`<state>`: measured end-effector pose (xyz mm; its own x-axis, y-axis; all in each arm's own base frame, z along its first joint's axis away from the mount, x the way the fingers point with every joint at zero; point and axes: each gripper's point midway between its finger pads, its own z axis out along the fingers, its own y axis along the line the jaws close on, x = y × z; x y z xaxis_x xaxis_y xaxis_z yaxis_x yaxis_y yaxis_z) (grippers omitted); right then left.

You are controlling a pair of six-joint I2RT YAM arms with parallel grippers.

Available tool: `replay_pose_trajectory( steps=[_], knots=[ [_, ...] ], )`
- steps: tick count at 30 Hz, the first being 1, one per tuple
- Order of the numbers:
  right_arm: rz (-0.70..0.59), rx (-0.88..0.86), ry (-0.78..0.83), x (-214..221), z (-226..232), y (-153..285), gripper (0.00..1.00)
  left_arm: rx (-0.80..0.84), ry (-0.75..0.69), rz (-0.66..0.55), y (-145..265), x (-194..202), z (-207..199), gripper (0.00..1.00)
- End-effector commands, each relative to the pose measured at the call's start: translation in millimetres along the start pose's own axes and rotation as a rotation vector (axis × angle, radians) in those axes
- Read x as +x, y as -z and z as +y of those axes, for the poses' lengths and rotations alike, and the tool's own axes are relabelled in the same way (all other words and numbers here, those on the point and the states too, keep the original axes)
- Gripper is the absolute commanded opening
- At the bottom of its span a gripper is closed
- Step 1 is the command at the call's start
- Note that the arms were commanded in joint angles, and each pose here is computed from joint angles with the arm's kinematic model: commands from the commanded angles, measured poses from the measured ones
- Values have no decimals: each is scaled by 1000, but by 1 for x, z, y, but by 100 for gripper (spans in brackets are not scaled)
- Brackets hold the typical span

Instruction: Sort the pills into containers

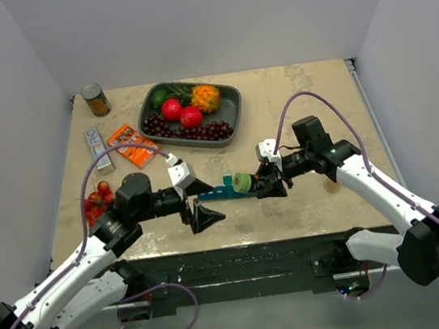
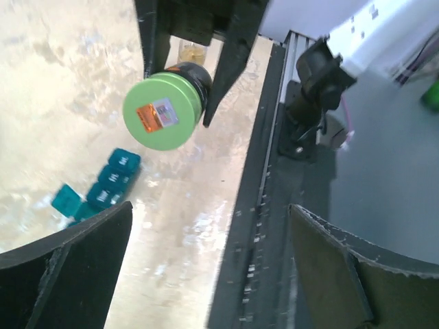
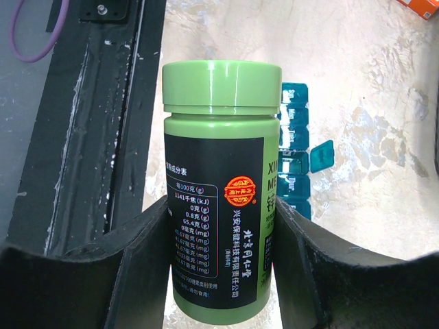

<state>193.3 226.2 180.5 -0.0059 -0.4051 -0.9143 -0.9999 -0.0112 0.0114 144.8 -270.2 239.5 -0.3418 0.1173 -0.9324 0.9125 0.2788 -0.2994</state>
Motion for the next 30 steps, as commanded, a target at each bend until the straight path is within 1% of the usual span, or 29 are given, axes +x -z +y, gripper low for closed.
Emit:
replay_pose_trajectory(
  steps=[1,2,4,7,14,25,30],
  knots=[
    [-34,-15,39,-10,2,2,0,59,-436,-227,3,-26,-4,99],
    [-33,-18,35,-9,2,2,0,38,-485,-280,4,-37,-3,99],
    [-37,-20,39,-10,3,2,0,23,-515,-286,1,-39,3,99],
    [-38,-26,39,-9,3,1,0,31,-534,-259,-11,-43,9,99],
    [-40,-33,45,-9,5,1,0,112,-578,-246,-29,-39,6,99],
    [-43,-37,48,-9,6,1,0,122,-596,-211,-38,-30,10,98],
    [-42,-38,47,-9,6,1,0,118,-605,-175,-42,-23,14,98]
  ],
)
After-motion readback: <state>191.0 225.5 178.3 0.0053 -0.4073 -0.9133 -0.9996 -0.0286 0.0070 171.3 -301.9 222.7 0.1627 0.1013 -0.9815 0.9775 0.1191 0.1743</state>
